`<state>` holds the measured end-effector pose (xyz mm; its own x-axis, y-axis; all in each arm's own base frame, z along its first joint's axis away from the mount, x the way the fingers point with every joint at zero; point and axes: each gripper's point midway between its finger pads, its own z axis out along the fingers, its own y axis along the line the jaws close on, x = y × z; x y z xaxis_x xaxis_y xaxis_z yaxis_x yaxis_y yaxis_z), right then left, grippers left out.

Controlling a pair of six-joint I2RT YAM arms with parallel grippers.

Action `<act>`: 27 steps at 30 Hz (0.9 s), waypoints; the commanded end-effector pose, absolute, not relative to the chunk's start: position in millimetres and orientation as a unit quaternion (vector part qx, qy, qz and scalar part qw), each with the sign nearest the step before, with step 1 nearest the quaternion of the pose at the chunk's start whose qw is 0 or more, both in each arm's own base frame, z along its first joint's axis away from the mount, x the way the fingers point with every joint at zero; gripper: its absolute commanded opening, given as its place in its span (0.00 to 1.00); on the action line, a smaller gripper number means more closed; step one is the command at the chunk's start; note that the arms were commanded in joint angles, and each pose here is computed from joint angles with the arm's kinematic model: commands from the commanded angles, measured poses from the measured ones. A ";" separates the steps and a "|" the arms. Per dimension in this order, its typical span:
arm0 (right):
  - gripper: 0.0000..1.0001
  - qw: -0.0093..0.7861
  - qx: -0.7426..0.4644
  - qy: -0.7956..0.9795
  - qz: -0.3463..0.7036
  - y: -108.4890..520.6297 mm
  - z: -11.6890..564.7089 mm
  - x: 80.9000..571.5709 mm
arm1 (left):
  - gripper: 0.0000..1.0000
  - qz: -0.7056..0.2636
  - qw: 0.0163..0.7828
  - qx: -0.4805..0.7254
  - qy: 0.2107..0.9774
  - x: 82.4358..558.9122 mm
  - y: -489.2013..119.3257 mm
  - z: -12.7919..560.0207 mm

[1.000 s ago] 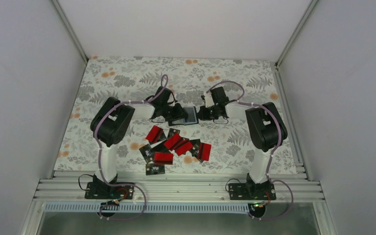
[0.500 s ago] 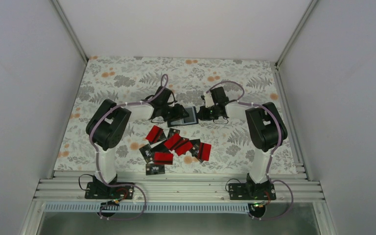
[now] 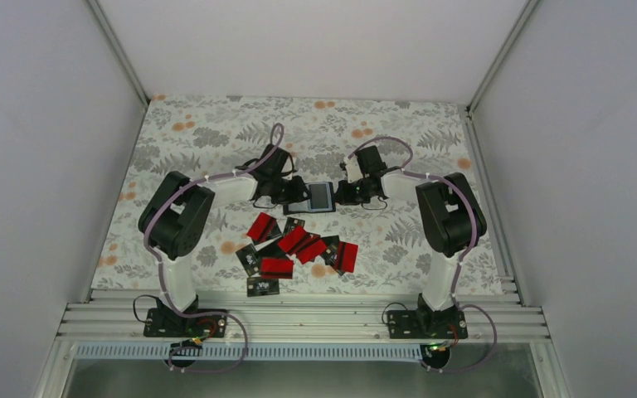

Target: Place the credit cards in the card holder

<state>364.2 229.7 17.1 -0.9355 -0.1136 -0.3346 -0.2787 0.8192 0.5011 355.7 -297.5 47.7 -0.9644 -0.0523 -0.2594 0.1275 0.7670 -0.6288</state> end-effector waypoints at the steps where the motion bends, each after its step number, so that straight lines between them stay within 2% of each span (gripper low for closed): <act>1: 0.04 0.104 -0.110 0.951 0.268 227.6 6.8 348.0 | 0.21 -0.324 0.144 0.042 0.934 360.8 -299.3 54.3; 6: 0.04 0.108 -0.114 0.949 0.272 230.3 13.8 351.6 | 0.05 -0.311 0.141 0.048 0.939 364.1 -300.6 46.8; 8: 0.05 0.111 -0.115 0.948 0.275 231.5 17.3 353.0 | 0.03 -0.309 0.139 0.049 0.940 365.0 -301.3 43.9; 19: 0.16 0.132 -0.114 0.942 0.286 235.1 36.3 358.8 | 0.03 -0.298 0.131 0.055 0.944 367.8 -303.3 30.7; 27: 0.19 0.142 -0.112 0.937 0.299 238.3 50.5 360.2 | 0.02 -0.296 0.124 0.060 0.945 366.4 -307.2 23.3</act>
